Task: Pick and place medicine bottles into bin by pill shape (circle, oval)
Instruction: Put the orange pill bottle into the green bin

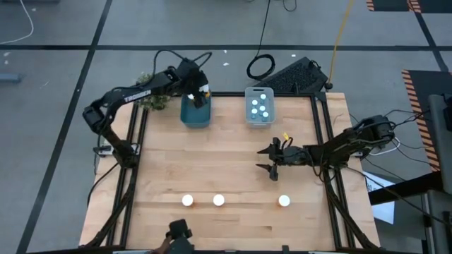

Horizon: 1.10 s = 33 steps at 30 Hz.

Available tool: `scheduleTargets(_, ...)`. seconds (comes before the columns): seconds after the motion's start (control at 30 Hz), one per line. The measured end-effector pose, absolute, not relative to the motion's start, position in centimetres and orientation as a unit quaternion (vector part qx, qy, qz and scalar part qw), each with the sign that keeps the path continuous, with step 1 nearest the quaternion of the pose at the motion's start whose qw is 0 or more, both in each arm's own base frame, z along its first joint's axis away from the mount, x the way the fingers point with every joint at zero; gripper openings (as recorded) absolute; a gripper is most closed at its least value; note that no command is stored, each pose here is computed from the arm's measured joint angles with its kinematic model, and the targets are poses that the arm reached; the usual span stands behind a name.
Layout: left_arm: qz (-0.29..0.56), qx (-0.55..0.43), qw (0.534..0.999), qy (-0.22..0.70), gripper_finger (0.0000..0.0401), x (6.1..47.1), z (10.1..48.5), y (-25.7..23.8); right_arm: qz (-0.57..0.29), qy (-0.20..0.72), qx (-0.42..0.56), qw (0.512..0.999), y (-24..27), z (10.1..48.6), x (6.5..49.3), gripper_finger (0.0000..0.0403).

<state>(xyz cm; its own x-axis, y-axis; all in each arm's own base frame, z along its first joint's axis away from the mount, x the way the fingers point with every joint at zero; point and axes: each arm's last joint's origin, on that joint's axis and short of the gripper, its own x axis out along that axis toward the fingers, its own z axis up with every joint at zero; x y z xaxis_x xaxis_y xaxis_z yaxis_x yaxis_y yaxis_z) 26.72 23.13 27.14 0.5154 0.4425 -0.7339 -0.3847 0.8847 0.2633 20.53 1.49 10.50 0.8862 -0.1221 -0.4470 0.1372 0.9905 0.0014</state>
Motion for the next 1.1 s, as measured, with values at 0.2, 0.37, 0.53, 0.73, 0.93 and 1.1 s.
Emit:
scheduleTargets(0.2,0.227,0.023,0.855,0.465,0.0221,27.4,24.5,24.1,-0.074,0.212,0.01,0.974,1.0,10.8,20.7,0.0254)
scheduleTargets(0.37,0.239,0.017,0.84,0.487,0.0221,27.8,23.0,24.6,-0.077,0.212,0.013,0.974,0.9,10.8,20.7,0.0254)
scheduleTargets(0.53,0.247,0.009,0.83,0.5,0.0221,28.0,22.0,24.8,-0.076,0.213,0.013,0.974,0.9,10.8,20.7,0.0254)
scheduleTargets(0.73,0.256,0.0,0.821,0.511,0.0221,28.1,20.9,25.3,-0.076,0.213,0.013,0.974,0.9,10.8,20.7,0.0254)
scheduleTargets(0.93,0.253,-0.011,0.816,0.52,0.0221,28.3,19.9,25.5,-0.076,0.218,0.013,0.973,0.9,10.7,20.7,0.0254)
scheduleTargets(1.1,0.252,-0.012,0.816,0.52,0.0221,28.3,19.9,25.5,-0.076,0.218,0.013,0.973,0.9,10.7,20.7,0.0254)
